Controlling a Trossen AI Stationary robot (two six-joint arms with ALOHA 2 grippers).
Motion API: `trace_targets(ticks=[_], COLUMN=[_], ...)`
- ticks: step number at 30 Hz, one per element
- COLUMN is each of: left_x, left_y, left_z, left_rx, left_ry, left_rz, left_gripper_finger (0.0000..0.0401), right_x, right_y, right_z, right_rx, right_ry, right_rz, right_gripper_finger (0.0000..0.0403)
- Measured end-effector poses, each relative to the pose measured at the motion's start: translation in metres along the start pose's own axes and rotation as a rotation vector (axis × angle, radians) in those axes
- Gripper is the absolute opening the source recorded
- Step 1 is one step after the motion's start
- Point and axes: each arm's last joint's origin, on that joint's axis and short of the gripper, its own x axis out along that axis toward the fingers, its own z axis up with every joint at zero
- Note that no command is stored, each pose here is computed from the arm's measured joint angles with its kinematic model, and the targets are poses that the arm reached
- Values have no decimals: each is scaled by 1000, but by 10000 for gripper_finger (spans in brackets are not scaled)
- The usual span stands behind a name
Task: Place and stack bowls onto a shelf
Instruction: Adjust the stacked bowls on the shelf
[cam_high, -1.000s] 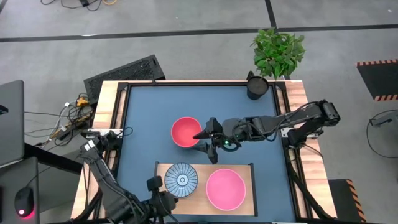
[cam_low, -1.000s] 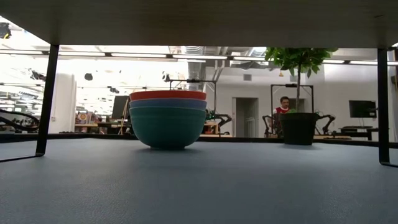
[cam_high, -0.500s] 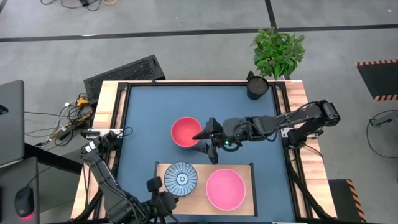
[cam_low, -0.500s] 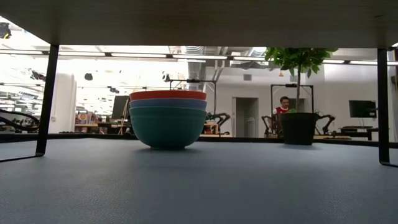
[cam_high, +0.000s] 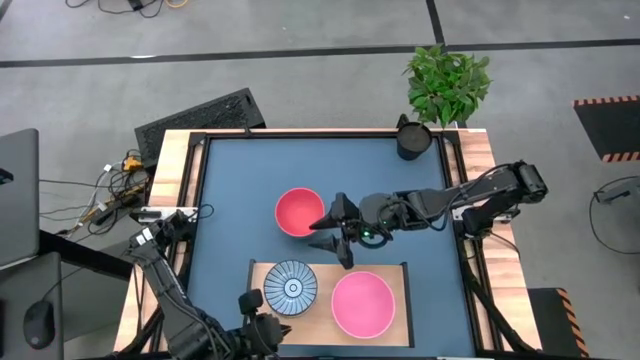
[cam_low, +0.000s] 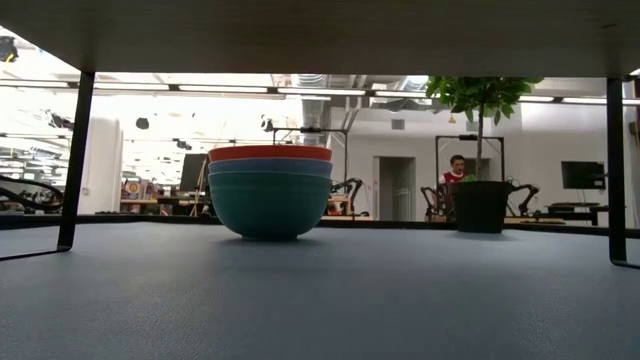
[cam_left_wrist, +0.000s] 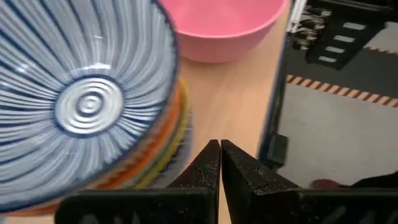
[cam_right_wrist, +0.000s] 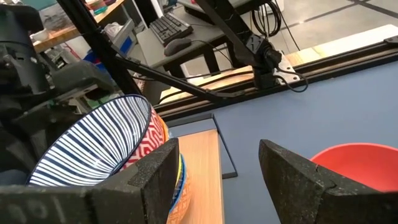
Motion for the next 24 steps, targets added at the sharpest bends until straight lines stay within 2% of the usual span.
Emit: trace_targets(ticks=[13,24], left_x=[3,19], left_y=[8,12], left_z=[-1,-13], left_rx=[41,57], left_ry=[-28,23], left_rz=[89,128], left_gripper_finger=[0,0], right_x=[0,0], right_y=[0,-6], right_z=[0,2], right_rx=[0,-3], right_ry=[0,-4], right_rz=[-2,-17], right_gripper_finger=[249,249])
